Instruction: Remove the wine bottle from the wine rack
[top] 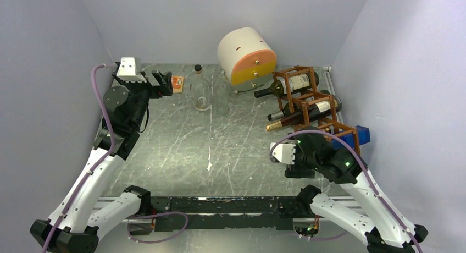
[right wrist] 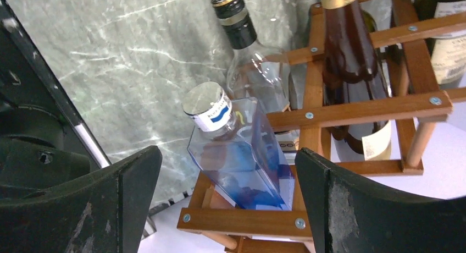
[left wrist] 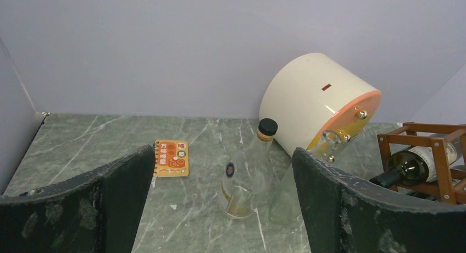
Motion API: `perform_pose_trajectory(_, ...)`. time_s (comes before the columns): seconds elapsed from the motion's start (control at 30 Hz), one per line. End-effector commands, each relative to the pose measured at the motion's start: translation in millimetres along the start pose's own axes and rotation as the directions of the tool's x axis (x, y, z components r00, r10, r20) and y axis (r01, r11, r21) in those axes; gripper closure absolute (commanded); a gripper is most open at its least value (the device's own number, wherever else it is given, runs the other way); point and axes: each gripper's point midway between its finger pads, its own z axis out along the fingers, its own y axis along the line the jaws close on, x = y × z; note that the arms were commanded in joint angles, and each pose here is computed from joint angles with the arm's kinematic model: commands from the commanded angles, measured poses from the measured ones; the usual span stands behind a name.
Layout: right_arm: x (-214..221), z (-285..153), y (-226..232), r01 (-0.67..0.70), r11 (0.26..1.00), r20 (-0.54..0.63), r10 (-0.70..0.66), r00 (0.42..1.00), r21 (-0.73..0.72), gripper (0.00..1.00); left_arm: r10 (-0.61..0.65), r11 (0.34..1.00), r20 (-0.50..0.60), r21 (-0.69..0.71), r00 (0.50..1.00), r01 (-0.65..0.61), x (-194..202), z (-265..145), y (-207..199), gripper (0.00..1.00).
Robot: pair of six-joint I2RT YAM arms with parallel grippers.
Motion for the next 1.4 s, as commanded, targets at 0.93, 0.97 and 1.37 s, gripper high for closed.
perform_pose_trajectory(0.93,70.6,56.6,-13.6,0.323,0.941,-0.455,-0.245,0.856,0.101,0.00,0.007,0.999,0.009,0.049,1.000,-0.007,1.4,-4.4,-14.4,0.02)
perform_pose_trajectory(0.97,72.3,58.1,-13.3,0.331,0.938,-0.466,-0.250,0.849,0.100,0.00,0.008,0.999,0.011,0.049,1.000,-0.008,0.9,-4.8,-14.7,0.02)
perform_pose_trajectory(1.37,78.3,64.8,-6.7,0.369,0.926,-0.480,-0.291,0.828,0.076,0.14,0.028,0.999,0.011,0.045,1.000,-0.028,2.5,-5.7,-17.2,0.02)
